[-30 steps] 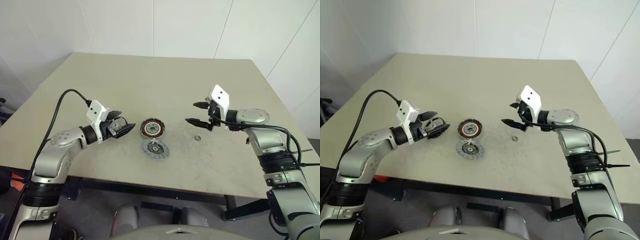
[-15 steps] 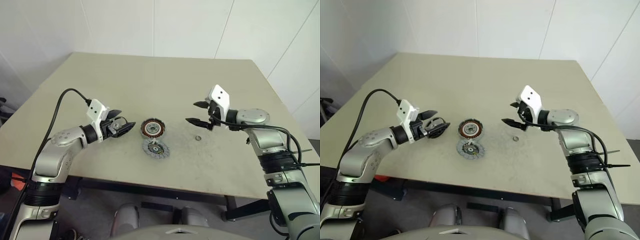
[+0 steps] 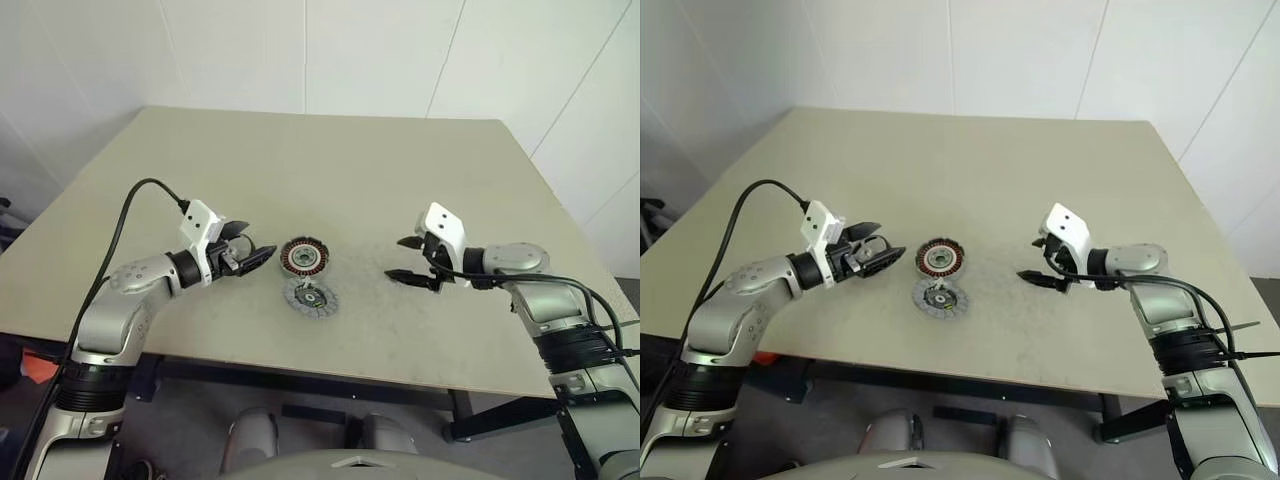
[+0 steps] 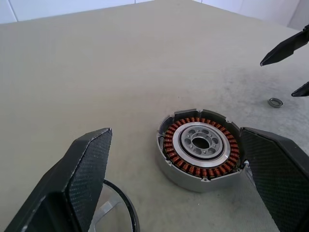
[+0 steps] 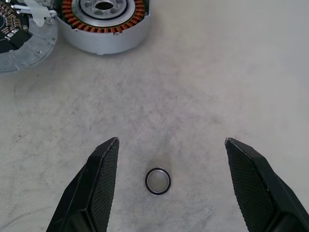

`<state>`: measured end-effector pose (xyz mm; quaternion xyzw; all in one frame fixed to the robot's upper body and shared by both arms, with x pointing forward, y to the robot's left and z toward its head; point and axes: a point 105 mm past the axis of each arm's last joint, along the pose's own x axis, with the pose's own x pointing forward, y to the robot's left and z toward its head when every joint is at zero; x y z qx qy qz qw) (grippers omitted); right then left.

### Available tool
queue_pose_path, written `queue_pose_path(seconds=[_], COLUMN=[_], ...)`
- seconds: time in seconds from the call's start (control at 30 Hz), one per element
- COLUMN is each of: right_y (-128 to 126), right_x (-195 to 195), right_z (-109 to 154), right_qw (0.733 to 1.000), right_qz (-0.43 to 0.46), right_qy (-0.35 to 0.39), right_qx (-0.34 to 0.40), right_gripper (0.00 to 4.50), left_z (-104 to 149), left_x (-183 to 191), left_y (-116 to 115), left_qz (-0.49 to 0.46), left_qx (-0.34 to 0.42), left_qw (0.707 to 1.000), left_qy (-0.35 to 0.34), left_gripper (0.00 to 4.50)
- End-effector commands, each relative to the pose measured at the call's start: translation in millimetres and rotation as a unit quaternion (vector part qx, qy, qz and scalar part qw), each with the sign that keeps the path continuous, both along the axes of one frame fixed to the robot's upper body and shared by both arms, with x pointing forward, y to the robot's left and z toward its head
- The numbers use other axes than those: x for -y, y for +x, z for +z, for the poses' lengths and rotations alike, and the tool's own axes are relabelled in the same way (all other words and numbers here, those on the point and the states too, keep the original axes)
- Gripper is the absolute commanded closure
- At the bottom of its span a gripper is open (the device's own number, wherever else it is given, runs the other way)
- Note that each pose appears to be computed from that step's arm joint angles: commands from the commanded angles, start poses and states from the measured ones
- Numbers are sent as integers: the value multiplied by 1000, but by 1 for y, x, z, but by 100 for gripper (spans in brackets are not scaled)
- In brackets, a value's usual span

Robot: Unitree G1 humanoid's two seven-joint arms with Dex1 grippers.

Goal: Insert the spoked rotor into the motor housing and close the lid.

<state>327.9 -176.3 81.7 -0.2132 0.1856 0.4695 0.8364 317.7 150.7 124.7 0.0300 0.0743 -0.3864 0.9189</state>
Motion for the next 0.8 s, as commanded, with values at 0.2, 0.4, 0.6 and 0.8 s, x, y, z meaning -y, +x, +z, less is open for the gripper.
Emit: queue_pose_path(seconds=[0.2,0.4,0.6,0.8], right_y=[2,3,4,3], right_x=[2,7,12,12], right_z=[-8,-19,-26,-30], right_qw=[1000,1000,1000,999], right_qz=[4,-6,-19,-18], right_qy=[-11,-14,-10,-6], right_qx=[6,-6,-19,-33], right_gripper=[56,56,56,176], left_z=[13,15,16,17], left_x=[-1,-2,-3,-4], left_y=[2,2,3,4], left_qz=[3,6,6,11], left_qx=[31,35,37,39], left_qw=[1000,999,999,999], left_qy=[4,5,6,8], left_gripper=[0,0,0,0])
